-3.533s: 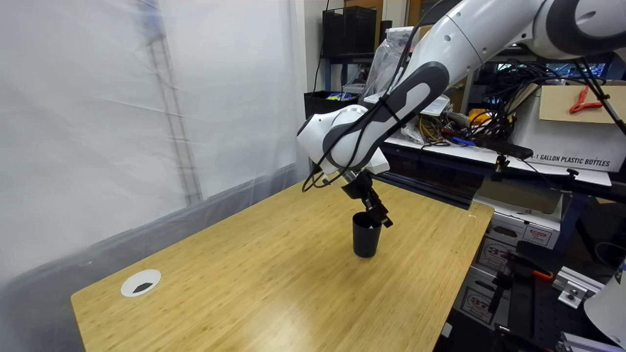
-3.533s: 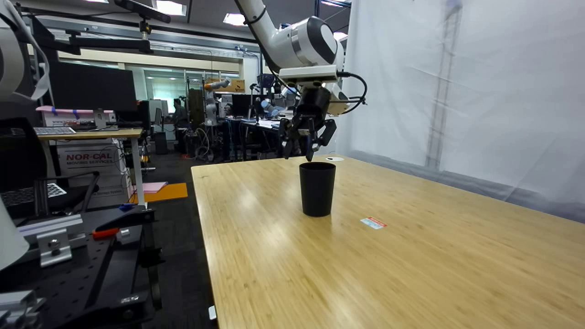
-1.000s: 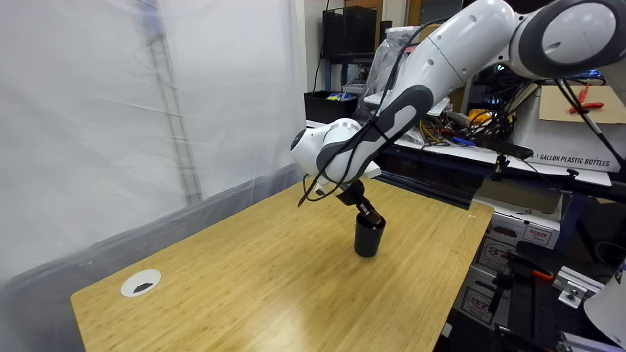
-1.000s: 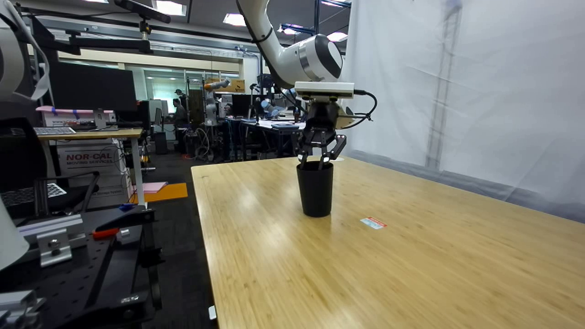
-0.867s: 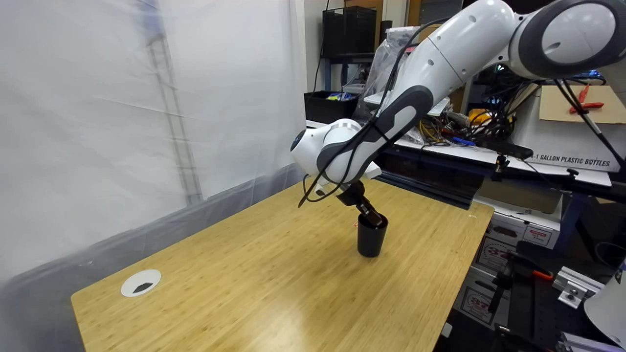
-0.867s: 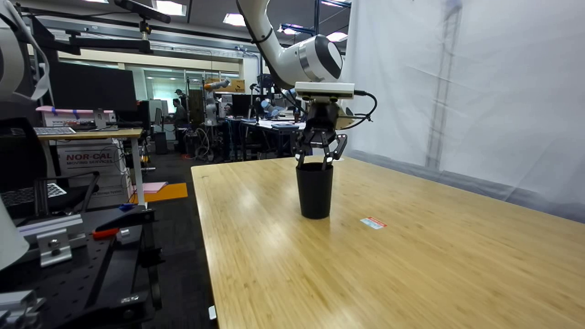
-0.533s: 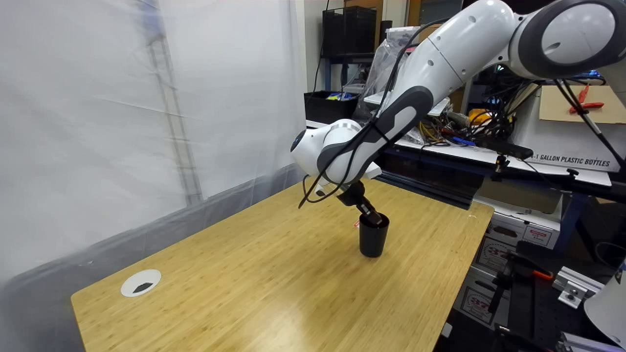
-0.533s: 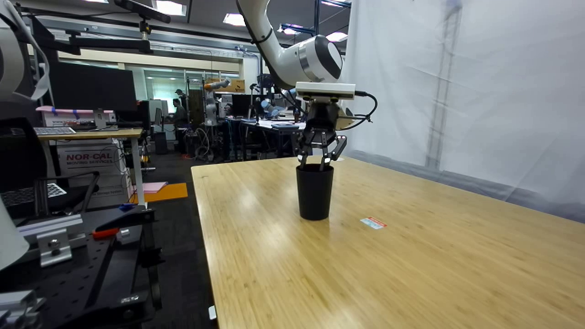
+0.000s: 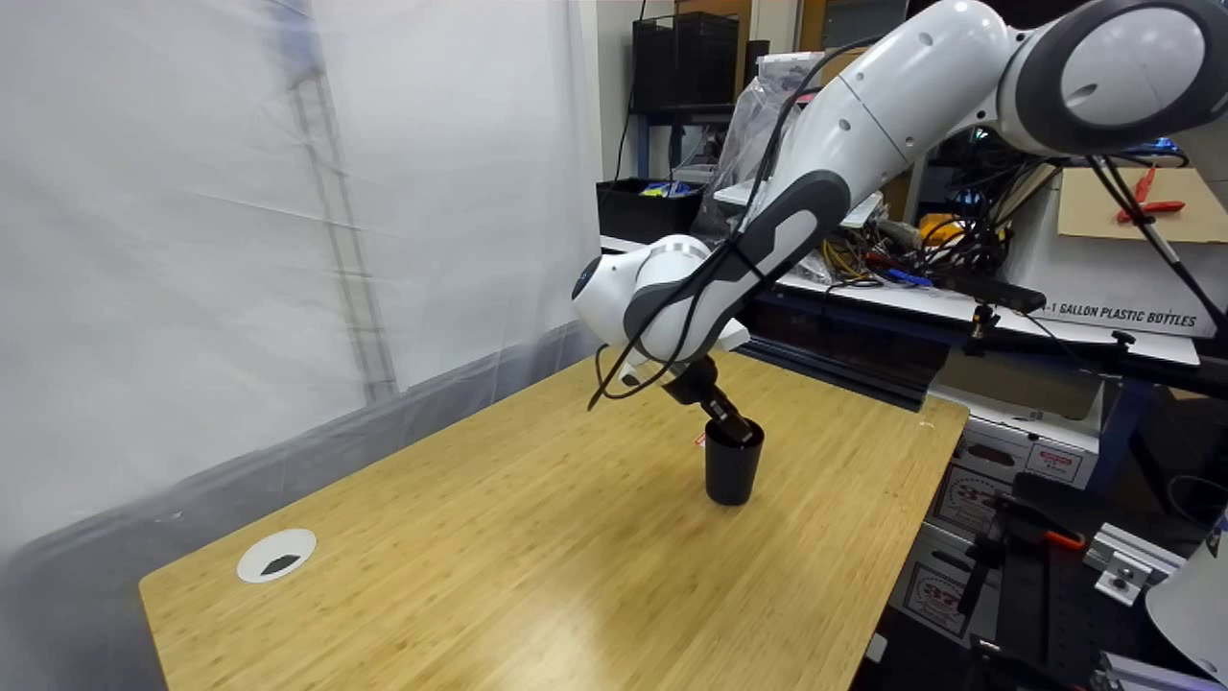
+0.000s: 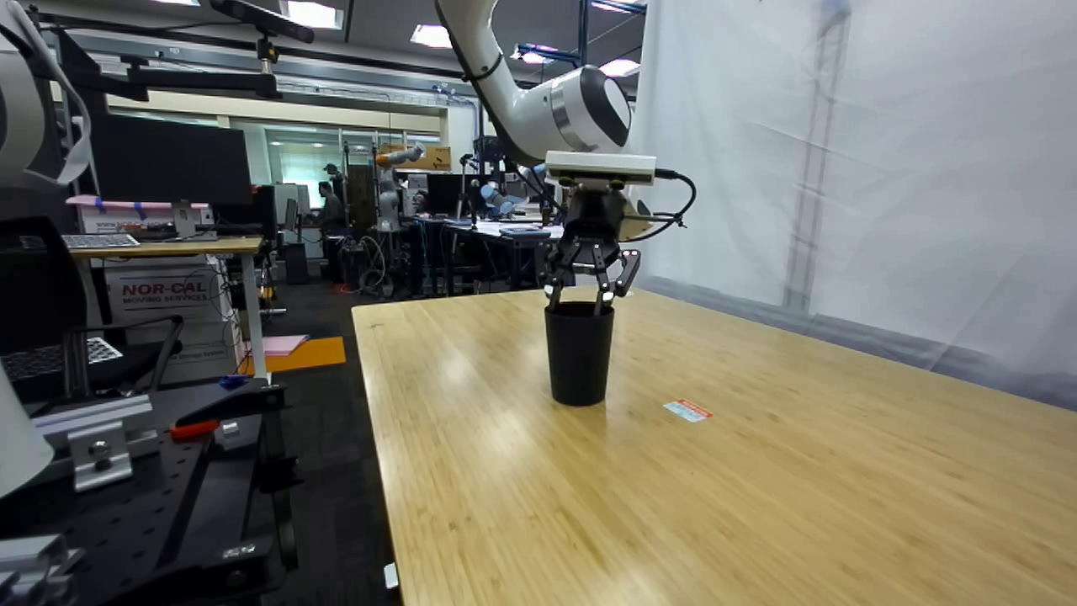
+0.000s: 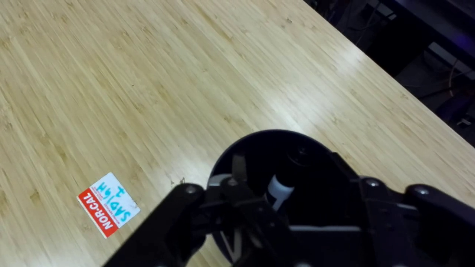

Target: Take the marker out of the black cup and place it on the table

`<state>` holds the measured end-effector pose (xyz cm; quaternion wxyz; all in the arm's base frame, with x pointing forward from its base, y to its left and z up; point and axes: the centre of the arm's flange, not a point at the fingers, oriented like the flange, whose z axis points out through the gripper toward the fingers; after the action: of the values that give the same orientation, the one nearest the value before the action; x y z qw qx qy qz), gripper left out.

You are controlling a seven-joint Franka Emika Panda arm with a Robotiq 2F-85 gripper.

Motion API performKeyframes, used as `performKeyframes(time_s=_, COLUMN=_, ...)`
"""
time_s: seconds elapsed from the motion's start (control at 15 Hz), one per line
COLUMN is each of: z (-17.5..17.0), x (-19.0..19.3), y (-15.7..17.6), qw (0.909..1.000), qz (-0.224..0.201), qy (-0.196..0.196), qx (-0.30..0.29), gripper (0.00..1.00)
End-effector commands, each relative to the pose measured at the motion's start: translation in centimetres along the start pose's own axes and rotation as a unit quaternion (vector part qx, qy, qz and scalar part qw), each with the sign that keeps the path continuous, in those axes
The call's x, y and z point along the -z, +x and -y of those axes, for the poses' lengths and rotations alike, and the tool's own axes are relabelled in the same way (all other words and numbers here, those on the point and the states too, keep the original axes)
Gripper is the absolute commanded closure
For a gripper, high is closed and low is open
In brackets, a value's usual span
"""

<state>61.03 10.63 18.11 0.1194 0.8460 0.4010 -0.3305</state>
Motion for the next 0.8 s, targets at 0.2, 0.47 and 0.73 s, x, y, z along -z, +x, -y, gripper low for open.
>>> performKeyframes(time_s=0.2, z=-1.2, x=-1.1, y=-0.7, qw=0.9998, qz=0.007, qy=0.017, qx=0.004, gripper=0.39)
performKeyframes(time_s=0.47, z=-1.6, x=-2.0, y=-0.8, qw=0.9997, qz=0.011, qy=0.023, qx=0.002, gripper=0.69)
performKeyframes(time_s=0.73, z=-1.6, x=-2.2, y=-0.7, qw=0.9996, qz=0.012, qy=0.024, qx=0.002, gripper=0.81)
